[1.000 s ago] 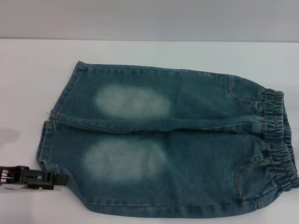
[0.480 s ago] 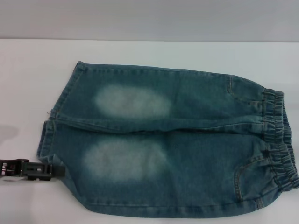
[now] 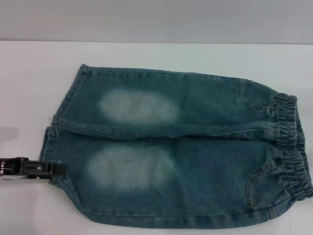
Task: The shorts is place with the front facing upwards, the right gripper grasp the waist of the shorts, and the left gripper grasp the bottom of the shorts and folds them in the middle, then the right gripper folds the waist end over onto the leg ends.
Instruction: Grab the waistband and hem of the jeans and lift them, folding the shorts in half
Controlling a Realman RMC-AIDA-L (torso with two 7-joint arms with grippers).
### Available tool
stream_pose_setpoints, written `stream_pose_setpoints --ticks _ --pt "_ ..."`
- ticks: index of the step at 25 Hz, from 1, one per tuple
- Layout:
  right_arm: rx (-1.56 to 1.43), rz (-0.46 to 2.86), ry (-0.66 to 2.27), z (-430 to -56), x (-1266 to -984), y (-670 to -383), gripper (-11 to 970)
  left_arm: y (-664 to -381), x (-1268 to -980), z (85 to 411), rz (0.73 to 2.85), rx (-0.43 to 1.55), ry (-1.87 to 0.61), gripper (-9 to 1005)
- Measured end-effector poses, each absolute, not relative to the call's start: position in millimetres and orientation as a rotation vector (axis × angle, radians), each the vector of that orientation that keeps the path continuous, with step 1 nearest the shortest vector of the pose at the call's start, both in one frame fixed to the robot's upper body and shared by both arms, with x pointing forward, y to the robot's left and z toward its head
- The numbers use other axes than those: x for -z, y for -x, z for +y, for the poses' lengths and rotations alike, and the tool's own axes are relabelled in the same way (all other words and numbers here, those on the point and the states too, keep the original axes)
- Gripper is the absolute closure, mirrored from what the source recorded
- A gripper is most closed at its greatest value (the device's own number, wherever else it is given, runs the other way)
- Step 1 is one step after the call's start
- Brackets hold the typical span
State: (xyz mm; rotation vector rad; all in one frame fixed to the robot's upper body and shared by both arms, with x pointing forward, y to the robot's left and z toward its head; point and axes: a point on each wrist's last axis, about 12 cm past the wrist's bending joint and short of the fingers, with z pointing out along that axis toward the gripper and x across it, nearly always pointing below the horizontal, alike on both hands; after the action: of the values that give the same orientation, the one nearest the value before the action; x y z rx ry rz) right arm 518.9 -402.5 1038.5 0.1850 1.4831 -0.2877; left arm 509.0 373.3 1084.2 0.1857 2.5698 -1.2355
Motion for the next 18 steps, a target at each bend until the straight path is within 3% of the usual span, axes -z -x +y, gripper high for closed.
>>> stream_pose_setpoints --ticks 18 --pt "0.281 1.476 -0.179 -400.7 -1041.0 -523.3 265 -494.6 -1077.3 384.7 2.620 1.202 -0.184 307"
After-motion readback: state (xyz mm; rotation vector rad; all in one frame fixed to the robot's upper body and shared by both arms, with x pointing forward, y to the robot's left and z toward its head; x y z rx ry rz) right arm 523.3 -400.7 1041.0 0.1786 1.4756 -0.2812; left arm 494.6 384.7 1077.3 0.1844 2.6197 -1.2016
